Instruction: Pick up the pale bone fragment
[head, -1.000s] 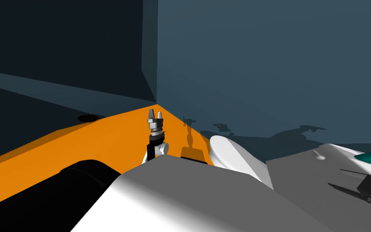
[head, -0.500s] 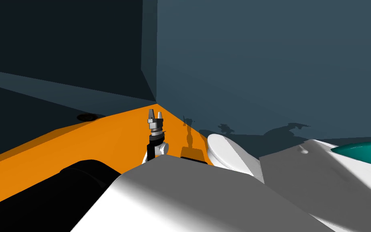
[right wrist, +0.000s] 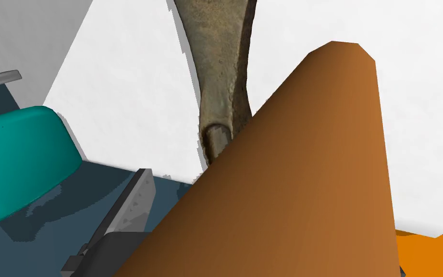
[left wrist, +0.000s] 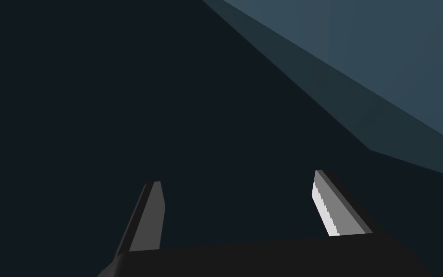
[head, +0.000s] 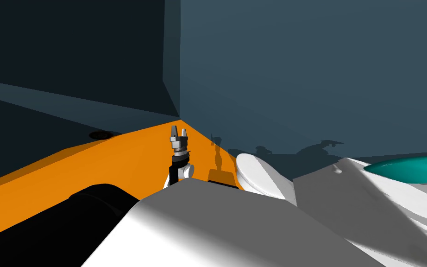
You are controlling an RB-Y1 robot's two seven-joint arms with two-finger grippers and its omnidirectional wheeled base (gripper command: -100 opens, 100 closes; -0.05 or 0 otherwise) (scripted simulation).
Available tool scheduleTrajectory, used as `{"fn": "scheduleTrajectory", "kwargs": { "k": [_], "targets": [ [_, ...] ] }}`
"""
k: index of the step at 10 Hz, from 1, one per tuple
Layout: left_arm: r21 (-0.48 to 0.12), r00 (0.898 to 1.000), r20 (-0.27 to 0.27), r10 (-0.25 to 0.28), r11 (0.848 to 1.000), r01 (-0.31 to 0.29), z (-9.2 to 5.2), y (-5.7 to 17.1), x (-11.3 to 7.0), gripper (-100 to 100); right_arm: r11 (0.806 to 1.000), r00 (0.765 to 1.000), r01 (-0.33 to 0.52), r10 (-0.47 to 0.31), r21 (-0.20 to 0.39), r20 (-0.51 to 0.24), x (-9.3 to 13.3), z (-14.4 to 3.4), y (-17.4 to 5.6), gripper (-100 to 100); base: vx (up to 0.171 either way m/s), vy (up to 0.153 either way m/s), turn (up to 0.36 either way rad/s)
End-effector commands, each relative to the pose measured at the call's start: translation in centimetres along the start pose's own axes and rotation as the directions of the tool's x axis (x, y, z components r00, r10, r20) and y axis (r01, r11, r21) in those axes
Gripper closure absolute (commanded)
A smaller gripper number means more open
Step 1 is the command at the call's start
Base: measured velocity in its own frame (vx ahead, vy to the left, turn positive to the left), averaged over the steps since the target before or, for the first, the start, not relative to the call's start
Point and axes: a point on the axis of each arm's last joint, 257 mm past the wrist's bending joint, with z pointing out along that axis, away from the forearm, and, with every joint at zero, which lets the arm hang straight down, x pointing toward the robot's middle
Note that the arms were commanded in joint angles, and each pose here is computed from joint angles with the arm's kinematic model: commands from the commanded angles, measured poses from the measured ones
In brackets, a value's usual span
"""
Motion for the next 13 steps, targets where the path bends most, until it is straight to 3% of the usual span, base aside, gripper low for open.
{"fn": "scheduleTrajectory", "kwargs": {
  "k": [1,2,3,4,11,13],
  "targets": [
    [0.0,1.0,0.0,0.0,1.0,0.0,0.0,0.0,0.0,0,1.0,1.0,0.0,0.0,-0.001,-0.005,0.3,-0.1,-0.1,-100,-0.004,-0.02,0.003],
    [0.0,1.0,0.0,0.0,1.0,0.0,0.0,0.0,0.0,0,1.0,1.0,0.001,-0.001,0.001,-0.004,0.2,-0.1,-0.1,-100,0.0,0.0,0.0],
    [0.0,1.0,0.0,0.0,1.0,0.0,0.0,0.0,0.0,0,1.0,1.0,0.001,-0.001,-0.001,-0.004,0.3,-0.1,-0.1,0,0.0,0.0,0.0],
    [0.0,1.0,0.0,0.0,1.0,0.0,0.0,0.0,0.0,0,0.999,0.999,-0.033,0.033,0.0,-0.021,1.0,0.2,0.3,-100,-0.071,-0.02,0.285],
    [0.0,1.0,0.0,0.0,1.0,0.0,0.0,0.0,0.0,0,0.987,0.983,-0.161,0.162,0.011,-0.09,3.8,1.2,2.0,-100,-0.131,-0.026,0.224],
    [0.0,1.0,0.0,0.0,1.0,0.0,0.0,0.0,0.0,0,0.987,0.983,-0.158,0.158,0.013,-0.089,3.8,1.1,1.8,-100,-0.046,0.0,0.029]
  ]
}}
